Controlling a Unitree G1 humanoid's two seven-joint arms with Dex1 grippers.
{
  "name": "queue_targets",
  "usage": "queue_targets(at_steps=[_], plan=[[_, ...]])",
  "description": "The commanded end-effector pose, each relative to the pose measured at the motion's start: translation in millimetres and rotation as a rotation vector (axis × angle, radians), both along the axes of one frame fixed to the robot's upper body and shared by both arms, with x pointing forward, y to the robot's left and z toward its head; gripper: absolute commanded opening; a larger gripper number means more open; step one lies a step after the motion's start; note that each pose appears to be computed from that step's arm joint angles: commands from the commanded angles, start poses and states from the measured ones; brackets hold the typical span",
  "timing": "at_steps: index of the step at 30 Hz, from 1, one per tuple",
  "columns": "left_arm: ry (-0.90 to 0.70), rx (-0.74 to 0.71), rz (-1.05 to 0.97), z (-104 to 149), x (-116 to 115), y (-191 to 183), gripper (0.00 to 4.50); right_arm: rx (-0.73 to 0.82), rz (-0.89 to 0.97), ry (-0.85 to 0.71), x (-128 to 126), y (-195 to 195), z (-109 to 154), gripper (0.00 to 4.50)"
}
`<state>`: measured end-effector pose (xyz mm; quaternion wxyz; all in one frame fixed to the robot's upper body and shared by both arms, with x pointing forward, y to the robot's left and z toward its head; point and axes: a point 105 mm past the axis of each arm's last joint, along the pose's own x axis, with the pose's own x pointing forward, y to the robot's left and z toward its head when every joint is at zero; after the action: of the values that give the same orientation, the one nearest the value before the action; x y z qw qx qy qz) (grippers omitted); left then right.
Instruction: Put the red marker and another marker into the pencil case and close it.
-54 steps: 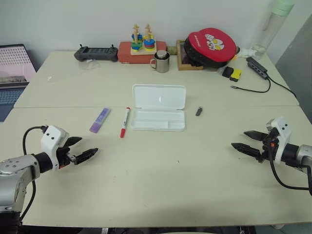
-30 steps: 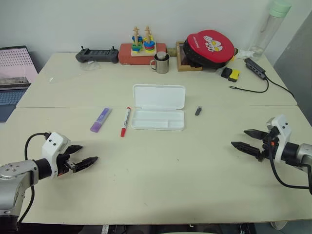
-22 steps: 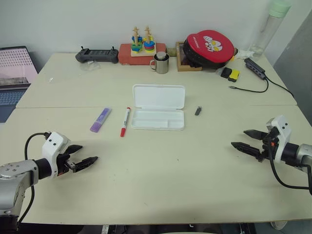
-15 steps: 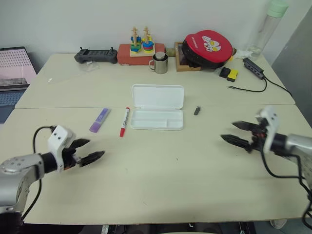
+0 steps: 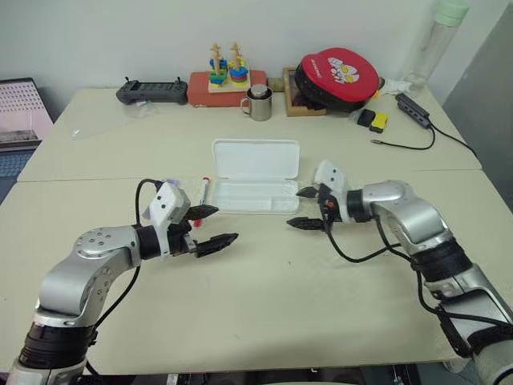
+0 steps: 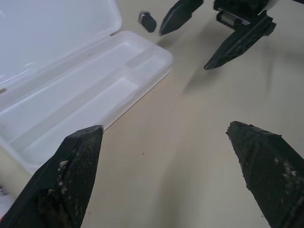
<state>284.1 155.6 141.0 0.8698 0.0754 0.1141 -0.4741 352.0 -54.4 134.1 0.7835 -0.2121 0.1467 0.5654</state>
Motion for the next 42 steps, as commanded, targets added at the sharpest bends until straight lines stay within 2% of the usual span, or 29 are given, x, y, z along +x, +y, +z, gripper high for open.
queue_targets(at_steps=[1,3,6,9,17,23,28,31,36,42], plan=[[-0.055,0.004,-0.004,9.7,2.4,-2.1,4.5,-0.056,0.066,-0.024,1.7,14.0,-3.1,4.44],[-0.065,0.002,-0.01,11.2,3.8,-4.3,4.5,-0.116,0.073,-0.037,6.1,18.1,-10.8,4.44],[-0.079,0.0,-0.012,12.6,6.7,-6.9,4.5,-0.156,0.045,-0.05,16.3,23.2,-14.9,3.96],[-0.095,-0.006,0.0,14.0,11.3,-7.0,4.5,-0.182,0.025,-0.085,25.1,27.4,-13.2,3.21],[-0.108,-0.012,0.004,15.4,13.2,-6.2,4.5,-0.158,0.049,-0.103,25.3,31.6,-8.4,1.22],[-0.108,-0.018,0.012,14.6,13.0,-4.6,4.5,-0.127,0.066,-0.109,22.4,32.2,-2.4,0.03],[-0.106,-0.022,0.012,14.0,11.5,-4.0,4.5,-0.075,0.119,-0.149,15.1,34.7,8.3,0.0],[-0.089,-0.013,0.025,11.9,5.7,4.0,4.5,-0.079,0.177,-0.158,-1.6,33.0,7.6,0.0],[-0.062,0.013,0.07,6.7,-2.3,21.4,4.5,-0.116,0.301,-0.129,-44.8,27.0,-9.9,0.0],[-0.038,-0.044,0.189,10.9,-0.8,42.5,4.5,-0.199,0.35,-0.094,-71.7,21.1,-35.3,0.0]])
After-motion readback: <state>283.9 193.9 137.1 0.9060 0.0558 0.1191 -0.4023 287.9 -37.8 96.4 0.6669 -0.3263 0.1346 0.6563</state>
